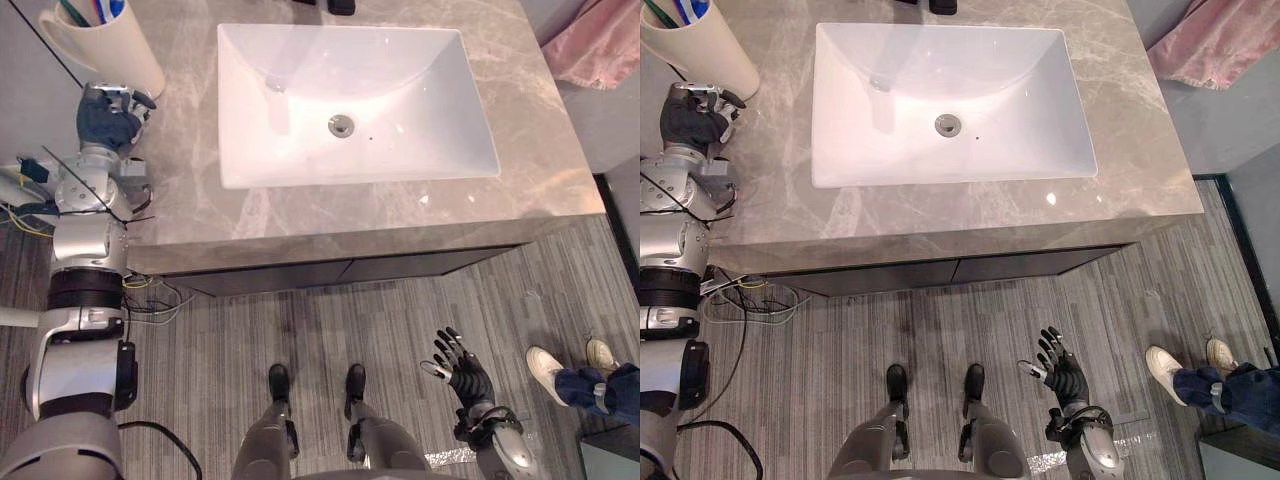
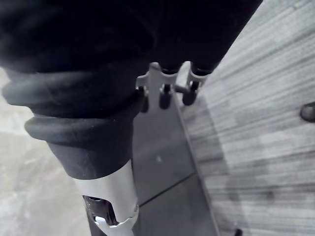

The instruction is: Organize washtable

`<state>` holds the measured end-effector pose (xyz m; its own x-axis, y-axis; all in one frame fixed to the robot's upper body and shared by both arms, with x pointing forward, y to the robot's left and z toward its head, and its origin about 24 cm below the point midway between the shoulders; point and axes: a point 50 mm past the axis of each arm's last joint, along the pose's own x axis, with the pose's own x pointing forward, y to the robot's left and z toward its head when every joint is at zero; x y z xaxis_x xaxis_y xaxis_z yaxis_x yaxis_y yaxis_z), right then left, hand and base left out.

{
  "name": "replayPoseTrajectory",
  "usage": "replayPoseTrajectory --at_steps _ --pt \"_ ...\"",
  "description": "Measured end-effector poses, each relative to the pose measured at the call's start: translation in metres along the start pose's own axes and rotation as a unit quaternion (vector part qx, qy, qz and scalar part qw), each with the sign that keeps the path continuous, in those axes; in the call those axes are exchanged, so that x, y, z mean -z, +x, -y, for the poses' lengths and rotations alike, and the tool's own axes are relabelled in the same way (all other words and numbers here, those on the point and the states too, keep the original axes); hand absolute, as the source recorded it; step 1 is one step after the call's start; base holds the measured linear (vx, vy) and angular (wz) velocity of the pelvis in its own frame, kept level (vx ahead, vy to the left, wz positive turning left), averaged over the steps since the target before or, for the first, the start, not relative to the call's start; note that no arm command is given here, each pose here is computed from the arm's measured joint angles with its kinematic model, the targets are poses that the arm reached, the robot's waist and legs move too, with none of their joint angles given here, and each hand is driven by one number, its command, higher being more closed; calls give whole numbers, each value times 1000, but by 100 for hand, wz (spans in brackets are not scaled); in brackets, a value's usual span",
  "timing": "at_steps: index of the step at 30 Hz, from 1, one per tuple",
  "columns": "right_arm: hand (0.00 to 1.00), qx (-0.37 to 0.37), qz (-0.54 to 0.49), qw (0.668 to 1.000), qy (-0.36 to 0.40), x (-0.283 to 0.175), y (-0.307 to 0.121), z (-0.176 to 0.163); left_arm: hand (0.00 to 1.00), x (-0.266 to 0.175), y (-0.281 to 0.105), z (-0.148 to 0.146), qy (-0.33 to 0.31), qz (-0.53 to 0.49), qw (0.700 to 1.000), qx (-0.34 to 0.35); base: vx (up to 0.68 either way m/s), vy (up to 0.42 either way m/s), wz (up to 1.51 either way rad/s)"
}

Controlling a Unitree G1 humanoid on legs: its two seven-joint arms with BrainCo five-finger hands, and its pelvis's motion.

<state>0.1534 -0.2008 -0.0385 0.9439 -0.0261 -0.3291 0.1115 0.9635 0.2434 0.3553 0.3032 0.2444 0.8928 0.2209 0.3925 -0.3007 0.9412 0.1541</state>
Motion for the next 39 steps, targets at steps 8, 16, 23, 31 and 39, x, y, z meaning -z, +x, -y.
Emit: replayPoseTrajectory --at_steps 8,16,23,31,39 --pt "0 0 -1 1000 -5 0 0 0 100 4 -3 -10 -8 -4 1000 -22 0 0 0" --pt "0 -1 -1 1000 -9 0 0 0 100 -1 -2 -13 -13 5 999 -35 0 0 0" --pt "0 -1 1 1000 -17 -3 0 3 100 -13 4 -11 -20 23 999 -42 -19 6 -2" --pt "0 -7 14 1000 -19 -9 7 0 100 -38 18 -11 3 49 998 -34 -30 0 -4" --pt "0 -8 24 999 -21 -12 7 0 100 -61 24 -12 22 76 996 -30 -3 -3 -2"
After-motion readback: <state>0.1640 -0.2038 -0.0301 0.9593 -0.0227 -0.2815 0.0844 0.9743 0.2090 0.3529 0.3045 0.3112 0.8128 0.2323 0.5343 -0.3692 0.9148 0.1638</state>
